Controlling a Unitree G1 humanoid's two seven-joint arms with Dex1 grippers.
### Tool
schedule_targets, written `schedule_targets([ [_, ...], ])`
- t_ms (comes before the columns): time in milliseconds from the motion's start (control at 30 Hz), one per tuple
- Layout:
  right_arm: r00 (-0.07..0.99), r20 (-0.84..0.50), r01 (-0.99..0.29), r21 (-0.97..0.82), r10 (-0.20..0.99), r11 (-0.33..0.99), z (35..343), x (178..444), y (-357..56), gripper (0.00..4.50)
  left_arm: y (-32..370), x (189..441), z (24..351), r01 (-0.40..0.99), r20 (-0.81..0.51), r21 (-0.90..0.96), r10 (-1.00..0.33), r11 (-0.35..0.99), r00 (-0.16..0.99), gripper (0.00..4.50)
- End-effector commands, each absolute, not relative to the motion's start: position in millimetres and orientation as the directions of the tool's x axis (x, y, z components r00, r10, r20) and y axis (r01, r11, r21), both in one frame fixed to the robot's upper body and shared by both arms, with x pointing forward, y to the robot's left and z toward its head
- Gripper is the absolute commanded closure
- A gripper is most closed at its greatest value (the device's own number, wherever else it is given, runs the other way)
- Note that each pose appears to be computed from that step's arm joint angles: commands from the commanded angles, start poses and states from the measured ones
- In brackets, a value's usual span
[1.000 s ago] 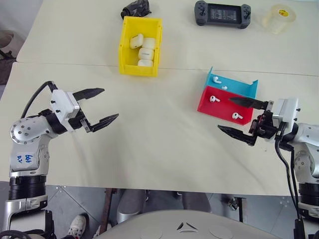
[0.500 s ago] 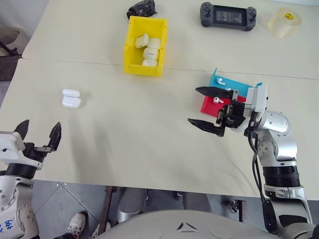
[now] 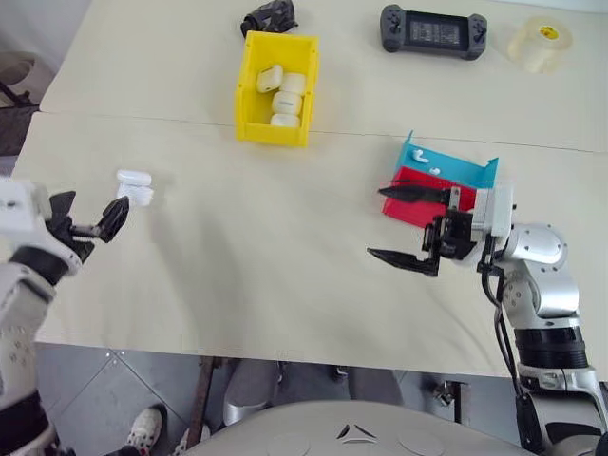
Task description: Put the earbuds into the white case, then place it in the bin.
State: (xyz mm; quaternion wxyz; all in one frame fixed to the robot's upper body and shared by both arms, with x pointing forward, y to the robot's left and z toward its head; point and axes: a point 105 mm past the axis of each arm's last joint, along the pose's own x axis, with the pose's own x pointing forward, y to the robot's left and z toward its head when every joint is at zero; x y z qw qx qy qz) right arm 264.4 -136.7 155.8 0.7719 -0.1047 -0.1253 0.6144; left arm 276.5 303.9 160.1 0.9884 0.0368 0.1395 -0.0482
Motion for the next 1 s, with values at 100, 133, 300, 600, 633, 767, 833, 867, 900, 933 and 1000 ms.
schedule_targets([
  [100,0.181,0.101,-0.906,-0.370,0.978,0.206,172,258,-129,0.00,307,300,167,0.091,-0.498,0.071,-0.043,0.993,0.866,0.04],
  [133,0.181,0.105,-0.906,-0.369,0.978,0.207,172,258,-128,0.00,308,304,168,0.066,-0.520,0.072,-0.019,0.995,0.854,0.04],
  [300,0.190,0.116,-0.905,-0.363,0.975,0.219,170,254,-125,0.00,310,311,162,-0.015,-0.660,0.062,0.052,0.998,0.750,0.04],
  [600,0.196,0.117,-0.901,-0.370,0.974,0.226,172,252,-124,0.00,308,321,153,0.000,-0.708,0.032,0.023,0.999,0.706,0.04],
  [633,0.197,0.118,-0.901,-0.371,0.973,0.227,172,251,-124,0.00,308,321,152,0.003,-0.713,0.034,0.022,0.999,0.701,0.04],
  [767,0.202,0.121,-0.899,-0.371,0.972,0.233,172,250,-124,0.00,308,327,149,0.007,-0.719,0.017,0.007,1.000,0.695,0.04],
  [833,0.208,0.118,-0.894,-0.379,0.971,0.238,172,251,-124,0.00,308,329,147,0.011,-0.730,0.029,0.014,1.000,0.683,0.04],
  [867,0.216,0.118,-0.890,-0.385,0.969,0.245,172,252,-125,0.00,310,331,148,0.003,-0.725,0.026,0.017,1.000,0.689,0.04],
  [900,0.225,0.120,-0.886,-0.387,0.967,0.255,173,254,-126,0.00,311,332,148,0.002,-0.723,0.030,0.020,1.000,0.690,0.04],
  [933,0.234,0.122,-0.883,-0.390,0.965,0.263,174,255,-127,0.00,312,333,149,0.004,-0.719,0.030,0.019,1.000,0.695,0.04],
  [1000,0.242,0.124,-0.879,-0.392,0.962,0.271,174,257,-128,0.00,311,334,148,0.016,-0.721,0.032,0.012,0.999,0.693,0.04],
])
